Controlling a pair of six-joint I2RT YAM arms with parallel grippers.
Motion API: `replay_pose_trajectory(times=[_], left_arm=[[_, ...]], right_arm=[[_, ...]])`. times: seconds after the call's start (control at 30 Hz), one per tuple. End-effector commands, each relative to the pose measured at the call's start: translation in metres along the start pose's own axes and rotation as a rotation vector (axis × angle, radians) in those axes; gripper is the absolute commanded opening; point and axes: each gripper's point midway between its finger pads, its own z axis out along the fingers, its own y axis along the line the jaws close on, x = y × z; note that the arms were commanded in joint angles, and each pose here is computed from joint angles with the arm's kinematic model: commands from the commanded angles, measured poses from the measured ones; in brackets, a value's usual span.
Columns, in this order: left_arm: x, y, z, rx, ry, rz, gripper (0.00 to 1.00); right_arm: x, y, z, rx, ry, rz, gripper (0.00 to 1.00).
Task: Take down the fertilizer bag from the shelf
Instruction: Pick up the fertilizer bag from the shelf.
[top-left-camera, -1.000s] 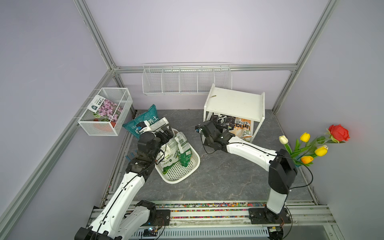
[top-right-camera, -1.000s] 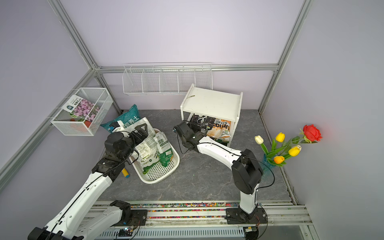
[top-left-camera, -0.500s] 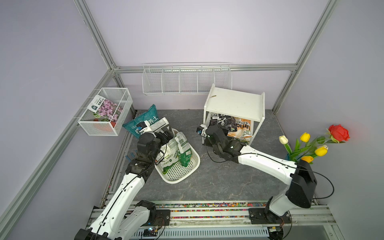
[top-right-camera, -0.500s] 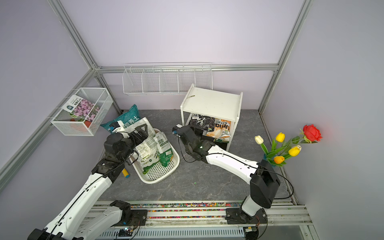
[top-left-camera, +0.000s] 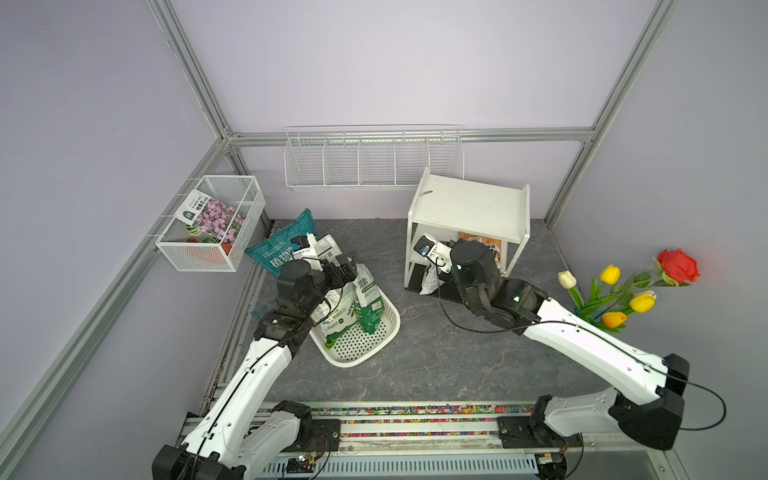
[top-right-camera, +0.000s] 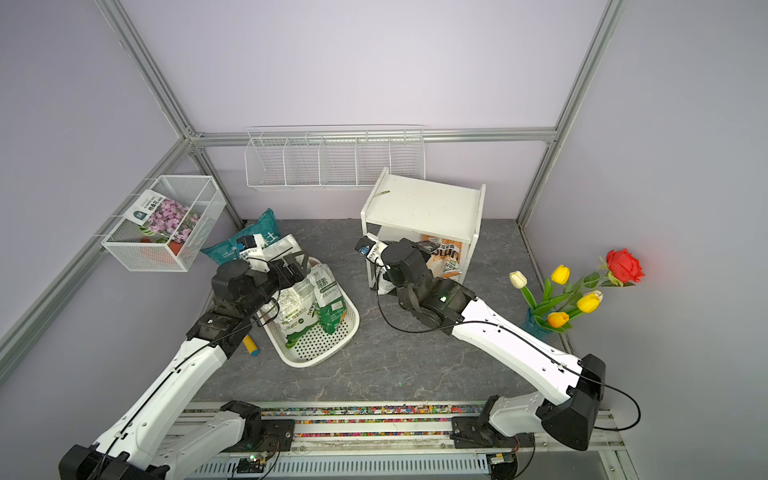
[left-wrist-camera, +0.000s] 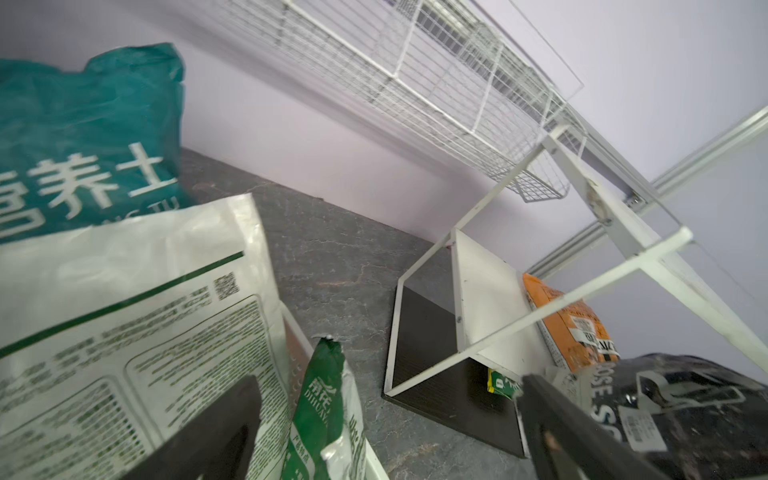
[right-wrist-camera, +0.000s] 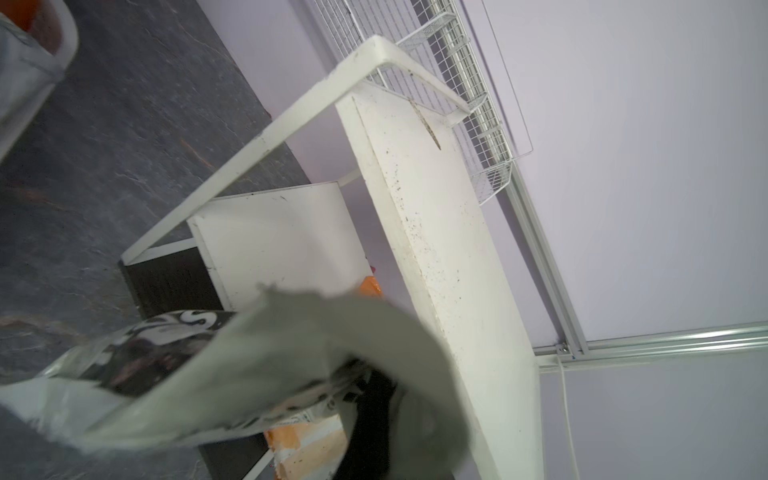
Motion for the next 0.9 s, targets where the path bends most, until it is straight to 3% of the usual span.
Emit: replay_pose_trajectory(times=[0.0, 0.17, 0.37, 0.57, 0.87], left_arm=[[-0.009, -0.055, -0.009, 0.257, 0.051, 0.166, 1.0], [-0.008, -0.122, -0.038, 0.614, 0.161, 0.263, 1.0], [-0.013, -0.164, -0.069, 0.804, 0.204, 0.308, 1.0], [0.001, -0.204, -0.091, 0.922, 0.261, 0.361, 1.0], [0.033, -0.214, -0.07, 0.835, 0.323, 0.439, 1.0]], right_arm=[[-0.03, -0.045, -0.043, -0.036, -0.163, 0.243, 0.0], [-0.046, -0.033, -0.076, -0.268, -0.252, 0.363, 0.0], [-0.06, -0.015, -0.096, -0.458, -0.306, 0.444, 0.0], [-0.067, 0.001, -0.093, -0.547, -0.28, 0.508, 0.0], [-0.068, 0.017, -0.091, -0.627, -0.221, 0.594, 0.0]])
